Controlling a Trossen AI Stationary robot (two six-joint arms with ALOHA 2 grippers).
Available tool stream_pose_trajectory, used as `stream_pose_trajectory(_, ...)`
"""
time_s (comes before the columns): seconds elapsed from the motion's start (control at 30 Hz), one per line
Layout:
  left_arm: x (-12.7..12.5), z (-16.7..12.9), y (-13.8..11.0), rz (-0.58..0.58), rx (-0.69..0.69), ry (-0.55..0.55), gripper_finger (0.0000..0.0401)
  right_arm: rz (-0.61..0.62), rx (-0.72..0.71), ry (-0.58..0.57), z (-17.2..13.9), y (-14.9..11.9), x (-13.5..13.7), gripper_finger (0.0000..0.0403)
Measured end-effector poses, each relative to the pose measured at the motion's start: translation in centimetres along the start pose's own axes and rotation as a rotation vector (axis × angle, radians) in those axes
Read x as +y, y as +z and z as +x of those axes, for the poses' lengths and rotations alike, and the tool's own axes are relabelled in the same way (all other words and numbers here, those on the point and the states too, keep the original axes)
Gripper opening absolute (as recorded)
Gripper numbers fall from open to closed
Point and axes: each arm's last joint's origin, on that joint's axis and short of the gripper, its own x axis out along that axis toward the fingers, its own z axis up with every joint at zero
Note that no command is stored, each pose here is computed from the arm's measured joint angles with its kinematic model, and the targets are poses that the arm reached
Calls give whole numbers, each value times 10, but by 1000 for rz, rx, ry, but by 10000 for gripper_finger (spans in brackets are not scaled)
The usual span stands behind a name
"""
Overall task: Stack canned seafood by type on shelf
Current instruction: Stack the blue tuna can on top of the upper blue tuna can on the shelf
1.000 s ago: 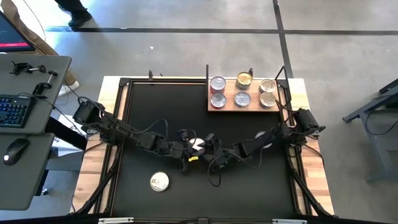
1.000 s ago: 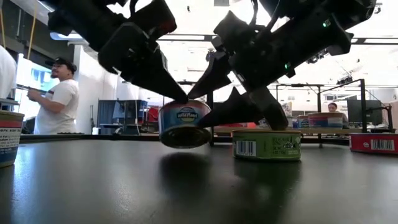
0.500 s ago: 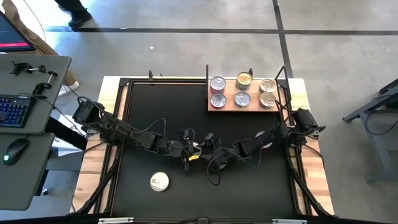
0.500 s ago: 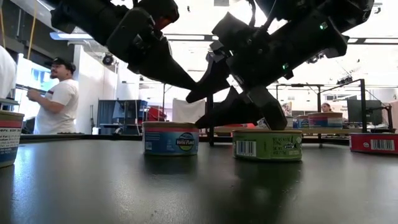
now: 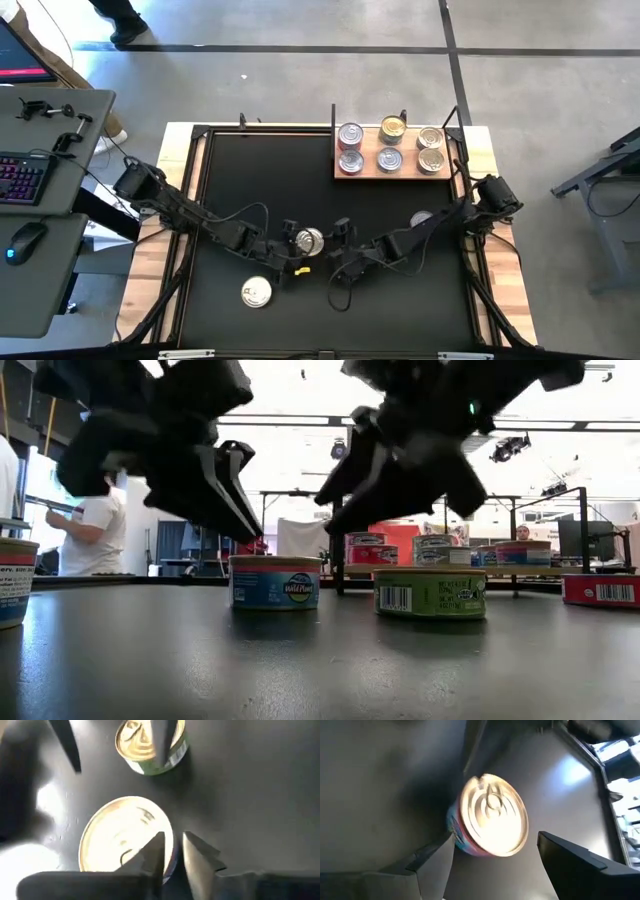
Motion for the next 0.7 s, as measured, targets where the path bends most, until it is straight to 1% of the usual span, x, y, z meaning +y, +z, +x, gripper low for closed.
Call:
stream_pose_trajectory(0.1, 2, 9, -5, 23, 30, 13, 97, 19, -22, 37, -4, 10, 0, 278)
stream_pose_trajectory(0.17, 1, 16, -10, 44, 60, 20, 114, 16, -29, 60, -5, 11, 1, 278)
stream_pose_trajectory(0.27, 2, 23, -12, 47, 72, 38, 120, 12, -29, 71, -5, 11, 2, 278)
stream_pose_trajectory(0.33, 2, 26, -13, 48, 77, 52, 110, 11, -24, 74, -5, 10, 2, 278)
stream_pose_trajectory(0.37, 2, 26, -13, 48, 80, 54, 99, 10, -21, 77, -5, 10, 2, 278)
stream_pose_trajectory(0.43, 2, 26, -14, 50, 84, 54, 68, 11, -26, 89, -5, 10, 3, 278)
stream_pose_trajectory(0.5, 2, 24, -13, 49, 79, 52, 28, 8, -29, 94, -5, 10, 3, 278)
stream_pose_trajectory(0.53, 2, 24, -13, 46, 77, 50, 15, 7, -28, 95, -5, 10, 3, 278)
stream_pose_trajectory(0.7, 4, 24, -10, 2, 41, 72, 4, -28, -30, 94, -5, 10, 3, 278)
